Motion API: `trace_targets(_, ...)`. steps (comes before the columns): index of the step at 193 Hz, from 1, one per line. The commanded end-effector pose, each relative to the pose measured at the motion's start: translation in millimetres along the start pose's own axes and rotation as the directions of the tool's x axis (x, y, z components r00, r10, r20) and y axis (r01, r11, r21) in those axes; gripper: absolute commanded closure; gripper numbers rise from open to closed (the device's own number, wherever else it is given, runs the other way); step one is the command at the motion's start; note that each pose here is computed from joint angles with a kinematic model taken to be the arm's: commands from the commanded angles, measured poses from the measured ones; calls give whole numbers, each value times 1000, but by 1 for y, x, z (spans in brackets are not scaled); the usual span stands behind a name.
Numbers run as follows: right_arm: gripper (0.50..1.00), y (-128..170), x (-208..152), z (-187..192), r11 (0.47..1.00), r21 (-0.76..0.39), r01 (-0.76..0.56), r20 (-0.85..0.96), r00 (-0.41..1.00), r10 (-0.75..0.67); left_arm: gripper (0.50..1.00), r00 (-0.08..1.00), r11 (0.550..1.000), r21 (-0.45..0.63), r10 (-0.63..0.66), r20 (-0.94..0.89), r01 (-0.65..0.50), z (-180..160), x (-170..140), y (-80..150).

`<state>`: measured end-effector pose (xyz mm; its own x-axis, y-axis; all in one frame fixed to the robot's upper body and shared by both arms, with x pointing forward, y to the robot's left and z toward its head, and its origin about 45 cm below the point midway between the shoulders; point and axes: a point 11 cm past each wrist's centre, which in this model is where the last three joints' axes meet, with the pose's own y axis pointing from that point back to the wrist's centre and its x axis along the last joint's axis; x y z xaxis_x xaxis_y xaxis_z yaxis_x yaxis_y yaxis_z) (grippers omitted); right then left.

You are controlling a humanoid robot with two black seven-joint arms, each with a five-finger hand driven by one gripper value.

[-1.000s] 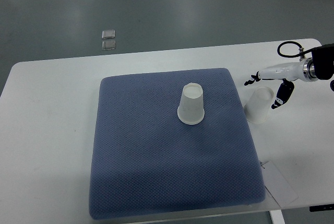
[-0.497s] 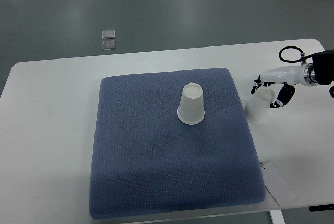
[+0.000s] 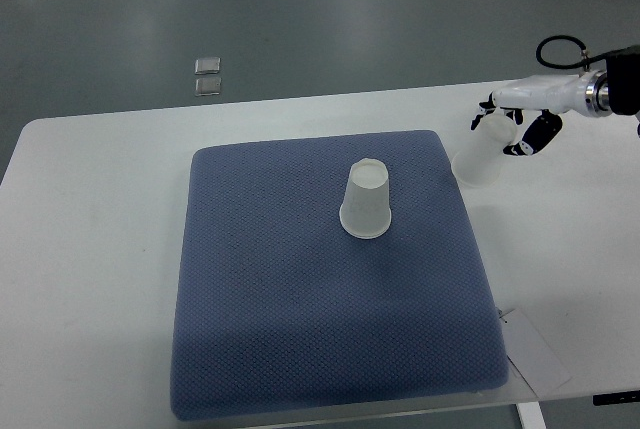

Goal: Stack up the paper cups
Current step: 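Close the right hand fingers around the cup and lift it, then carry the held cup over the cup on the pad and lower it on top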

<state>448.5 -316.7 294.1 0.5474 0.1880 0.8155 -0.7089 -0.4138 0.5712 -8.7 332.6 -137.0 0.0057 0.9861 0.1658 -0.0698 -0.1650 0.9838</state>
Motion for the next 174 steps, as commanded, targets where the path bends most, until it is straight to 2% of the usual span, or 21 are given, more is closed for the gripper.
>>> trace_targets(1,1000,16,51,-11,996,35,-83,-45,995,85,500,1000,1000,-1,0,0,0,1,0,0)
trace_targets(30,1000,35,110,-51,982,133,-136,-112,982,152,500,1000,1000,1,0,1,0,0,0,0)
trace_targets(53,1000,43,131,-86,971,206,-125,-155,975,158,500,1000,1000,1,0,0,0,0,0,0)
trace_targets(111,1000,30,112,-149,940,341,6,-225,971,75,500,1000,1000,1,1,0,-1,0,0,0)
trace_targets(174,1000,14,96,-171,922,379,76,-246,969,21,500,1000,1000,1,0,0,0,0,0,0)
